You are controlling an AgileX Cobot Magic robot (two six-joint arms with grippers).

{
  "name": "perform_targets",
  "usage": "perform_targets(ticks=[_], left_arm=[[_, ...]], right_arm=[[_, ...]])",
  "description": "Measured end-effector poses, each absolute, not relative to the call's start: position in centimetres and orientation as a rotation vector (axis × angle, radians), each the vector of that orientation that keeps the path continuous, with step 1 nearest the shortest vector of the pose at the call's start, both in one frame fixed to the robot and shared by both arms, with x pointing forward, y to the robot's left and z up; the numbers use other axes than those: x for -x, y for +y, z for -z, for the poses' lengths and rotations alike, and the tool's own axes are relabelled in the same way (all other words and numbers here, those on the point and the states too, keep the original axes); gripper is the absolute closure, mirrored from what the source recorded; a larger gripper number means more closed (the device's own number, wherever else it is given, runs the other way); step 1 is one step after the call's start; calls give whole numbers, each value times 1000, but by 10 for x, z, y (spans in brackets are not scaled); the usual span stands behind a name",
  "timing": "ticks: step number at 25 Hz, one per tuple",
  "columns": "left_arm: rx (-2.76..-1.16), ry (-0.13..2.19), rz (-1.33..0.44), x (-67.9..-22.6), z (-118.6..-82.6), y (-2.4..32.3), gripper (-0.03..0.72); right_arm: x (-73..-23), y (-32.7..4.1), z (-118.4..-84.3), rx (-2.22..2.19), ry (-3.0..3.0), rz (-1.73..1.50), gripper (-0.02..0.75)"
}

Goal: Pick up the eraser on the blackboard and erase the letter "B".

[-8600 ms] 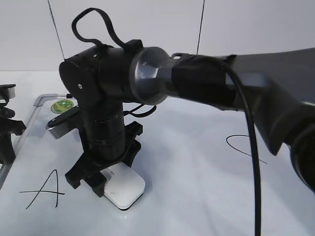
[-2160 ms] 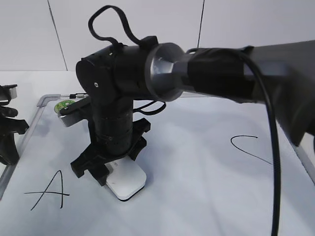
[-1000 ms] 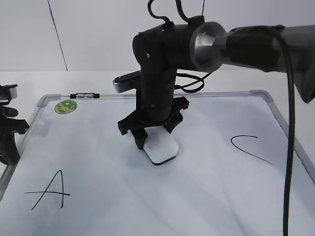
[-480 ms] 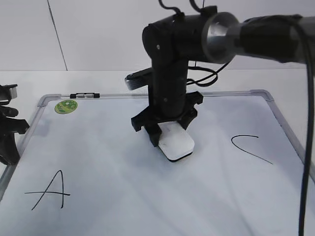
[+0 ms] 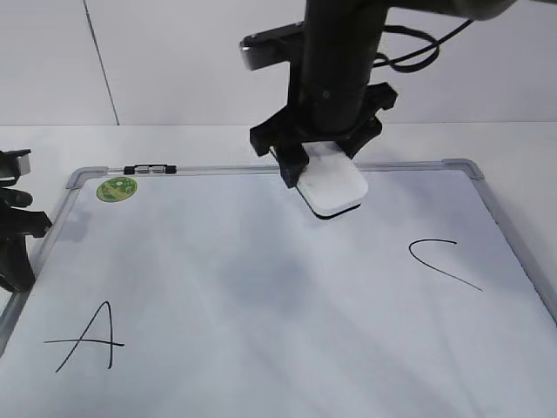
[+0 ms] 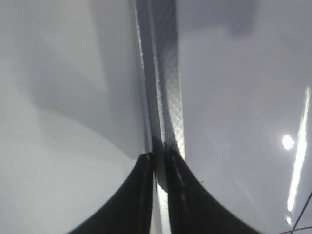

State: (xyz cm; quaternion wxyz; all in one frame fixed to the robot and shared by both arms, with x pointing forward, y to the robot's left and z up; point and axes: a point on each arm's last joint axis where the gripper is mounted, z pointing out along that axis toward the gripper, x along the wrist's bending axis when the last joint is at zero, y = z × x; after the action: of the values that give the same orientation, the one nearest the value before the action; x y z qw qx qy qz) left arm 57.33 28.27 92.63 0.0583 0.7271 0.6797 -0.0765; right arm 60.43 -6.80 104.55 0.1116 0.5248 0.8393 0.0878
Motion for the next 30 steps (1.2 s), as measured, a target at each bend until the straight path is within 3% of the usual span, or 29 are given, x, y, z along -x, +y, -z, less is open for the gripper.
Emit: perform_targets(ticks=[11,24,30], left_arm=[[-2203,2060,232,-573,-926,283,639],[-2203,2060,232,-573,-926,283,639],[-2203,2060,232,-573,-926,283,639]], right_arm=[[-613,-152,-1094,-1752,2245,-349,216],[-573,-227,-1047,-1994,2208,-42,216],[-575,-247,-1039,-2108,2190,-95,216]])
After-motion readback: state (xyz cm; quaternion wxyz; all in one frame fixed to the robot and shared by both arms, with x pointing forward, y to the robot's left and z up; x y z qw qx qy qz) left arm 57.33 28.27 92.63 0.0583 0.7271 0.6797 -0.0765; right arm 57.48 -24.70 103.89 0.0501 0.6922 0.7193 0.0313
